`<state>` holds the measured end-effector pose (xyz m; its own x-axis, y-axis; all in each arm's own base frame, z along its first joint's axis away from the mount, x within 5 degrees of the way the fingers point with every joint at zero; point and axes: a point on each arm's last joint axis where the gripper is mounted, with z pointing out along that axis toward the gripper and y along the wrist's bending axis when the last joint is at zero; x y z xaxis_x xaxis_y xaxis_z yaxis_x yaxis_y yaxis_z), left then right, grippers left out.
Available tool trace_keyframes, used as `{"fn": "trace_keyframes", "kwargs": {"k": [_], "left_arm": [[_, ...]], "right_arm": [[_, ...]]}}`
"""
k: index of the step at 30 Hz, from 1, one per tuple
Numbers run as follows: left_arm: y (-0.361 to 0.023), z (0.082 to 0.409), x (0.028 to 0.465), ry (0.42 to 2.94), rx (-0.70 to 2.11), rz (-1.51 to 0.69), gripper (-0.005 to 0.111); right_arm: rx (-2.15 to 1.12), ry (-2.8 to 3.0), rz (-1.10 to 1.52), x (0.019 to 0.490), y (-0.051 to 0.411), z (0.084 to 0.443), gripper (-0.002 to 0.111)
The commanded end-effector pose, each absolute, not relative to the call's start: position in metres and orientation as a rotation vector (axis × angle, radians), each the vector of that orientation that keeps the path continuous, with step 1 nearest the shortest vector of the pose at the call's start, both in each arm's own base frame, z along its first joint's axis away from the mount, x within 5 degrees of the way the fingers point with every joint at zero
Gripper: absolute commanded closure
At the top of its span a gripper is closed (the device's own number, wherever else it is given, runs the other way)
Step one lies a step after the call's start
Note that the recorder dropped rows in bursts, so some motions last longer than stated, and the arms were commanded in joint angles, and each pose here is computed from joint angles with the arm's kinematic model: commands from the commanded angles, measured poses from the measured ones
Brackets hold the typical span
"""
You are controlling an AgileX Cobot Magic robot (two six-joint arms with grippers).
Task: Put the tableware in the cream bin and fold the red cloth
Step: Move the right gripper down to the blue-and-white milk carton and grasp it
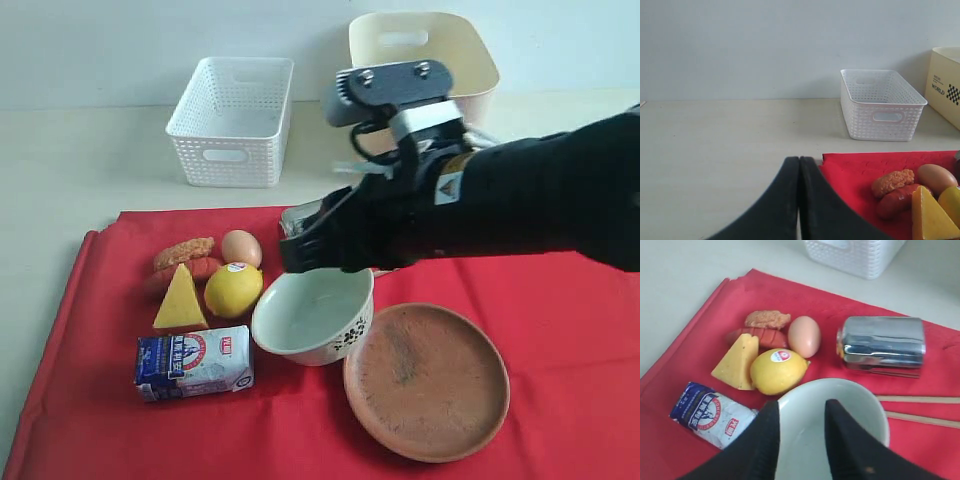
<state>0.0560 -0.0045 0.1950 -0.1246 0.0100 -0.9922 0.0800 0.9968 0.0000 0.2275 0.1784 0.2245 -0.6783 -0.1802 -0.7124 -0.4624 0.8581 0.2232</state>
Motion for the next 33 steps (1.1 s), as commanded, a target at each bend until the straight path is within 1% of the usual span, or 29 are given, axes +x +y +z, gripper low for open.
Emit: {"fn": "trace_keyframes", "kwargs": {"k": [1, 5, 12, 17, 22, 26, 28, 30, 33], "left_arm": [[-0.004, 0.194, 0.056, 1.690, 0.068, -0.060, 0.107], [-0.004, 0.194, 0.056, 1.690, 0.068, -0.060, 0.107], [-0.004, 0.194, 0.056, 1.690, 0.068, -0.060, 0.107], [-0.004, 0.194, 0.056, 1.690, 0.068, -0.060, 0.107], [-0.004, 0.194, 0.056, 1.690, 0.068, -0.060, 0.107], [-0.004, 0.194, 0.056, 1.690, 0.068, -0.060, 0.107], [-0.004, 0.194, 0.056, 1.690, 0.068, -0.060, 0.107], [-0.004, 0.194, 0.056, 1.690, 0.068, -0.060, 0.107], [-0.004, 0.194, 0.056, 1.690, 0.068, -0.060, 0.107]], "right_arm": [[-0.605, 2.312, 0.496, 0.235, 0.208, 0.213, 0.061], [-0.710, 2.317, 0.484, 0.243, 0.233, 0.205, 0.055], [-0.990, 2.267, 0.433, 0.257, 0.274, 0.197, 0.055], [-1.057, 2.265, 0.403, 0.275, 0.293, 0.182, 0.055], [-1.086, 2.301, 0.388, 0.286, 0.305, 0.165, 0.055], [-1.243, 2.249, 0.337, 0.285, 0.305, 0.163, 0.054], [-1.301, 2.263, 0.323, 0.282, 0.303, 0.161, 0.049], [-1.469, 2.230, 0.291, 0.274, 0.303, 0.158, 0.044], [-1.612, 2.144, 0.276, 0.265, 0.309, 0.157, 0.042]]}}
